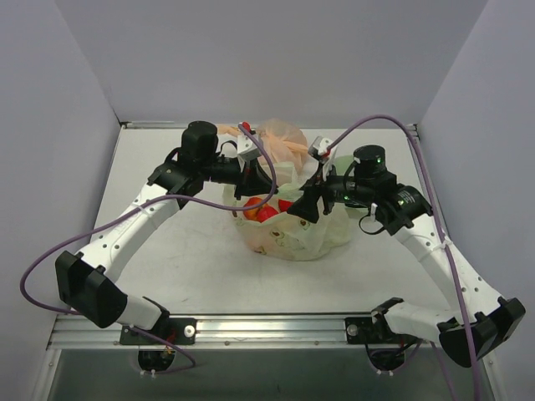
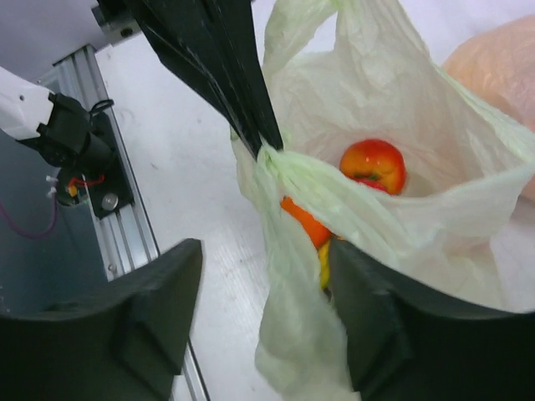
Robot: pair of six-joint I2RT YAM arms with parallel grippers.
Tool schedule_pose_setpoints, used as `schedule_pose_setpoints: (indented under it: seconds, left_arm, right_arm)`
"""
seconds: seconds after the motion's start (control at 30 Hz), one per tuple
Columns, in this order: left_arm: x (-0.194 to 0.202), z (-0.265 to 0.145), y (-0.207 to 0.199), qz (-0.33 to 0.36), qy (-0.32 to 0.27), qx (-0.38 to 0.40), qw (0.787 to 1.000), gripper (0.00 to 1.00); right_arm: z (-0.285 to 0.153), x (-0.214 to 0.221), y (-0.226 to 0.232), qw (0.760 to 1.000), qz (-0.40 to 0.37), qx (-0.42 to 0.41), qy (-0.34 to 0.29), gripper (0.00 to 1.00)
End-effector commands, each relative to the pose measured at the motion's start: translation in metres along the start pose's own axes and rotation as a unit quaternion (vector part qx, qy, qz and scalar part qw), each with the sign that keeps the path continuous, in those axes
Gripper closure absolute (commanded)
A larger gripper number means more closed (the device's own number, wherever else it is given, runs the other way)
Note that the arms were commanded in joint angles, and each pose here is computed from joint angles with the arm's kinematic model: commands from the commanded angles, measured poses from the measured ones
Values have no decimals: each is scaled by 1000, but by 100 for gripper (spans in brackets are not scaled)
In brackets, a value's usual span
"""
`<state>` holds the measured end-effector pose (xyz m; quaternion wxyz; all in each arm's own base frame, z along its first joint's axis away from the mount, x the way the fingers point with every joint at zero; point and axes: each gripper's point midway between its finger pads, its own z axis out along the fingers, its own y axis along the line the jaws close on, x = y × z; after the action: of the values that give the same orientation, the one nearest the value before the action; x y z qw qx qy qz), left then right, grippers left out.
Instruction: Place the fake fruits into the plastic bag and tie a complex knot
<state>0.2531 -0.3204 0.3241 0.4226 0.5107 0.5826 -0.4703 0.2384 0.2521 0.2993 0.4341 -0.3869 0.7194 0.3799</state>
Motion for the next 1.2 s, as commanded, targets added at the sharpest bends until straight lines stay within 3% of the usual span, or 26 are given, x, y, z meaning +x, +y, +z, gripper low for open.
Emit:
schedule_pose_setpoints:
  seconds: [0.0,0.03,0.17,0.53,0.77,0.87,1.07,1.17]
  left_arm:
    - [-17,-9,-9,29,-11,-5,1000,100]
    - [-18,-9,-9,29,-11,-6,1000,100]
    - [-23,-11,-11,35,-11,-7,999,100]
    - [-35,-10,-13,55,-17,6,998,100]
    - [-41,-10,-16,69,-19,11,997,100]
    - [-44,-13,-13,79,-19,-2,997,100]
    - [-56,-18,-6,91,-34,-25,995,100]
    - [-62,-18,-6,93,-43,-25,994,100]
  right_arm:
    - [-29,-7,-2,998,-62,30,8,34]
    - [-37,-5,-7,997,-65,42,14,21]
    - [-57,-20,-1,989,-138,53,-2,2]
    - [-14,-21,-9,967,-247,-56,10,0]
    - [13,-7,-24,959,-266,-93,29,0]
    - [16,0,-30,962,-253,-93,39,7]
    - [18,31,-29,966,-226,-109,60,31]
    - [23,39,-28,968,-212,-118,68,52]
